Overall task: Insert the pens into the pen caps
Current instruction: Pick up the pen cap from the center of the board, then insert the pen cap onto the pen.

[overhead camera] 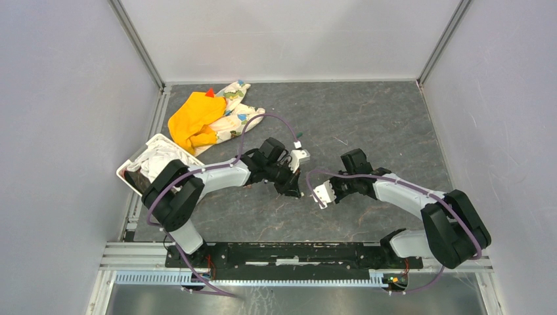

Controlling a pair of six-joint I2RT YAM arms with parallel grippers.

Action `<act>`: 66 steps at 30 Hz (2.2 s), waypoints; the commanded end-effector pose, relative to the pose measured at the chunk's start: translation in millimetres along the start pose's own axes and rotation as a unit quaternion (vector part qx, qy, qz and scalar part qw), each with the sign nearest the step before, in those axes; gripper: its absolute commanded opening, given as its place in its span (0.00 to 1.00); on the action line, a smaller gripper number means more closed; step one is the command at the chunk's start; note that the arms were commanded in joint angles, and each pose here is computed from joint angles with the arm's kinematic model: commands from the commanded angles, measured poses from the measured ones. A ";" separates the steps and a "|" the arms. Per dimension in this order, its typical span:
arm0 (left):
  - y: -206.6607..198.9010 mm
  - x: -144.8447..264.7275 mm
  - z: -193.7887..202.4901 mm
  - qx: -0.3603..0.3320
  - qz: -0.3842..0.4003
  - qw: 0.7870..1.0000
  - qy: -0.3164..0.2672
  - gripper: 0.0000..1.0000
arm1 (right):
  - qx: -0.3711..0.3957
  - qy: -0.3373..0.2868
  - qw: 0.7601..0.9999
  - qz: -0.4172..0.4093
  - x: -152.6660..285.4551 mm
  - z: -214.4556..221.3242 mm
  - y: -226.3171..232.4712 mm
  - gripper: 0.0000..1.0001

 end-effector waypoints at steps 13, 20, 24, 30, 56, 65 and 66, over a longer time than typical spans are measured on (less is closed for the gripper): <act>-9.7 -0.1 -16.5 0.024 0.046 0.998 -0.026 0.02 | -0.002 0.014 0.999 0.030 -11.3 -7.6 -9.5 0.00; -8.7 -1.3 -16.3 0.027 0.047 0.998 -0.026 0.02 | 0.001 0.011 1.000 0.027 -13.8 -11.3 -8.2 0.00; -8.2 -1.9 -15.7 0.029 0.047 0.998 -0.025 0.02 | 0.003 0.009 1.000 0.024 -15.2 -13.2 -6.8 0.00; -7.7 -1.7 -15.6 0.030 0.045 0.998 -0.025 0.02 | 0.005 0.015 1.000 0.020 -17.3 -13.1 -5.9 0.00; -7.1 -4.8 -20.8 0.042 0.058 0.997 -0.030 0.02 | 0.010 -0.017 1.000 0.009 -24.1 -31.4 -0.1 0.00; -3.9 -4.0 -27.8 0.052 0.050 0.997 -0.034 0.05 | -0.004 -0.052 0.999 -0.009 -26.6 -42.9 4.7 0.00; -3.0 -2.8 -29.2 0.052 0.046 0.997 -0.036 0.08 | -0.007 -0.053 0.998 -0.011 -26.9 -43.3 4.8 0.00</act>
Point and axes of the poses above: each gripper's point midway between its finger pads, its own x axis back along the fingers, its own y axis along the line the jaws close on, z = x × y, the point moved 3 cm from there along x, back along the fingers, and after that the axes turned 14 degrees about -x, right-handed, at the moved point
